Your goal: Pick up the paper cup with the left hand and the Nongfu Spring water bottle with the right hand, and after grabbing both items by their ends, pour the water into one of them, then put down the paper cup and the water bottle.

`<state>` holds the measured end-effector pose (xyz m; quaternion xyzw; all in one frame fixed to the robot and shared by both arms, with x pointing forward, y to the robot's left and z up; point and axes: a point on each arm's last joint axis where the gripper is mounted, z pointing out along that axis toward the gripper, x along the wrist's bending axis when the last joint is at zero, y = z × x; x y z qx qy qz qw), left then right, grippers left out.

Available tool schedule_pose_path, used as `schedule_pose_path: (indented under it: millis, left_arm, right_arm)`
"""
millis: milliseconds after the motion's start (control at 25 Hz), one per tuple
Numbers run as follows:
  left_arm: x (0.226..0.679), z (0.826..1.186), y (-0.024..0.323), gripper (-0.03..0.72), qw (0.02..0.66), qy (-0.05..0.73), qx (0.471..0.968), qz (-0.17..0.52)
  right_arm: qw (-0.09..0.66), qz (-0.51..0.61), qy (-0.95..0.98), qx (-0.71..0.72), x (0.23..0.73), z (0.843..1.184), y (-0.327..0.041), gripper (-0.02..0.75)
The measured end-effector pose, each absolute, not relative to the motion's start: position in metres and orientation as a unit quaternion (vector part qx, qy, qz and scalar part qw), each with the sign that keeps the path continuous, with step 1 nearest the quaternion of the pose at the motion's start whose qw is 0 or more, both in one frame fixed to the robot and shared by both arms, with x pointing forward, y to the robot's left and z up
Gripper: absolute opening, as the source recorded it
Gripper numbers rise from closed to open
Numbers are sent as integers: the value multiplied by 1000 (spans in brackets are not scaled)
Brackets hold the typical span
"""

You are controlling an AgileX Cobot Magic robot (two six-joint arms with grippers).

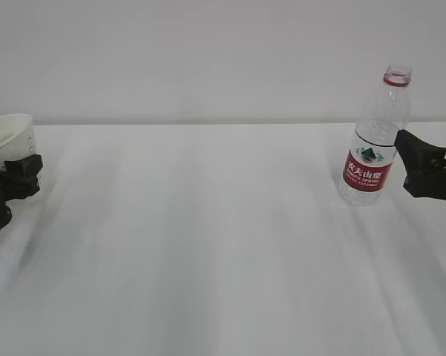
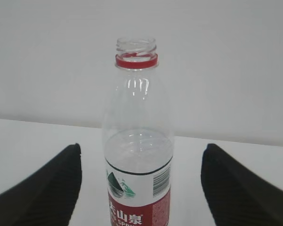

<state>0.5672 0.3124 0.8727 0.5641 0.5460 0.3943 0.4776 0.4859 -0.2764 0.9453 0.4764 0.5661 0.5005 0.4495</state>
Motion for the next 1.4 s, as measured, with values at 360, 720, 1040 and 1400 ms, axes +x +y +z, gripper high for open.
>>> schedule_pose_path:
  millis: [360, 720, 1040, 1400]
  left_arm:
    - [589, 870, 315, 454, 486, 537, 557, 407]
    - [611, 862, 318, 454, 489, 537, 545, 419]
    - [630, 848, 320, 454, 491, 535, 542, 422]
    - [636, 845, 323, 454, 490, 541, 533, 428]
  right_arm:
    - [442, 492, 574, 483, 486, 943, -277, 594]
    - [442, 491, 574, 484, 486, 942, -277, 593]
    - [442, 491, 574, 484, 486, 942, -277, 593]
    - [442, 491, 574, 484, 486, 942, -277, 593]
